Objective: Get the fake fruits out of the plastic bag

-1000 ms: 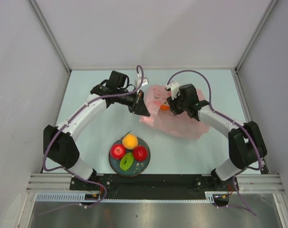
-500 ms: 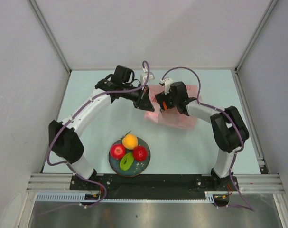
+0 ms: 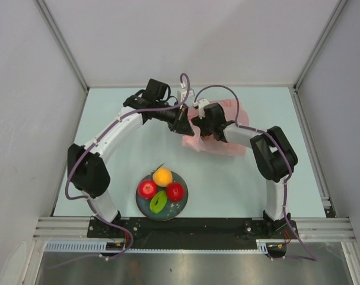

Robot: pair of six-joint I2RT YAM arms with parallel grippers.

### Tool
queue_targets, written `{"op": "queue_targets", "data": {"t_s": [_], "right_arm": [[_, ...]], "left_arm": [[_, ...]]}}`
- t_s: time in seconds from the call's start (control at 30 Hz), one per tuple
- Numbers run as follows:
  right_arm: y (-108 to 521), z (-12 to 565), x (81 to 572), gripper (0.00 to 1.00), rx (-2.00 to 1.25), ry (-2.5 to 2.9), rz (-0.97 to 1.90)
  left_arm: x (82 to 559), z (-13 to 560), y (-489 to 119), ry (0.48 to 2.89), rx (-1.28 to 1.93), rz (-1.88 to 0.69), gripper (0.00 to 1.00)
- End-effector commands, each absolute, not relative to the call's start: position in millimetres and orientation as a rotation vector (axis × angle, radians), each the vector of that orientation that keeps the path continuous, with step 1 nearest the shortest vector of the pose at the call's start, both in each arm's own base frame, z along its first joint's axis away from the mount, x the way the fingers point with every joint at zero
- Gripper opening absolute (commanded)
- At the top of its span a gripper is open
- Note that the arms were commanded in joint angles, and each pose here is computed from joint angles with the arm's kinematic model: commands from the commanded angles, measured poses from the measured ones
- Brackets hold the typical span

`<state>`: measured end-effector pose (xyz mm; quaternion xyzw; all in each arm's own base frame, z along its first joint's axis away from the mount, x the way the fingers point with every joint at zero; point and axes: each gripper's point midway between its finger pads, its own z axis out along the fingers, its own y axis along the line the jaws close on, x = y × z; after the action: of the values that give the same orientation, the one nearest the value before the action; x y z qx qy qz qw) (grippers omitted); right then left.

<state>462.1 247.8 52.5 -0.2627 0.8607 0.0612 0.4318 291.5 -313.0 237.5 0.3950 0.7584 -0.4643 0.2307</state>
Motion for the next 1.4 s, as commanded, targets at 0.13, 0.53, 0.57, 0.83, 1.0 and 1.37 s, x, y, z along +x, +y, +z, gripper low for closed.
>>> {"op": "queue_targets", "data": {"t_s": [0.13, 0.53, 0.57, 0.83, 1.0, 1.37], "right_arm": [[246, 165, 447, 0.55, -0.631, 2.023, 0.406], [235, 286, 339, 0.51, -0.933, 1.780, 0.520], [235, 285, 329, 0.51, -0.965, 1.773, 0.512], [316, 315, 169, 0.50, -1.503, 1.254, 0.514], [349, 265, 99, 0.50, -1.784, 1.083, 0.607], [384, 168, 62, 0.54, -2.070, 0.823, 0.605]], "left_arm": [[307, 258, -314, 2.009, 1.100, -1.266, 0.00], [363, 309, -292, 1.946, 0.961, -0.977, 0.75], [363, 313, -286, 1.954, 0.930, -0.966, 0.79], [313, 357, -186, 1.923, 0.739, -0.781, 1.00], [268, 348, -145, 1.962, 0.666, -0.707, 1.00], [231, 334, -119, 1.939, 0.486, -0.745, 1.00]]}}
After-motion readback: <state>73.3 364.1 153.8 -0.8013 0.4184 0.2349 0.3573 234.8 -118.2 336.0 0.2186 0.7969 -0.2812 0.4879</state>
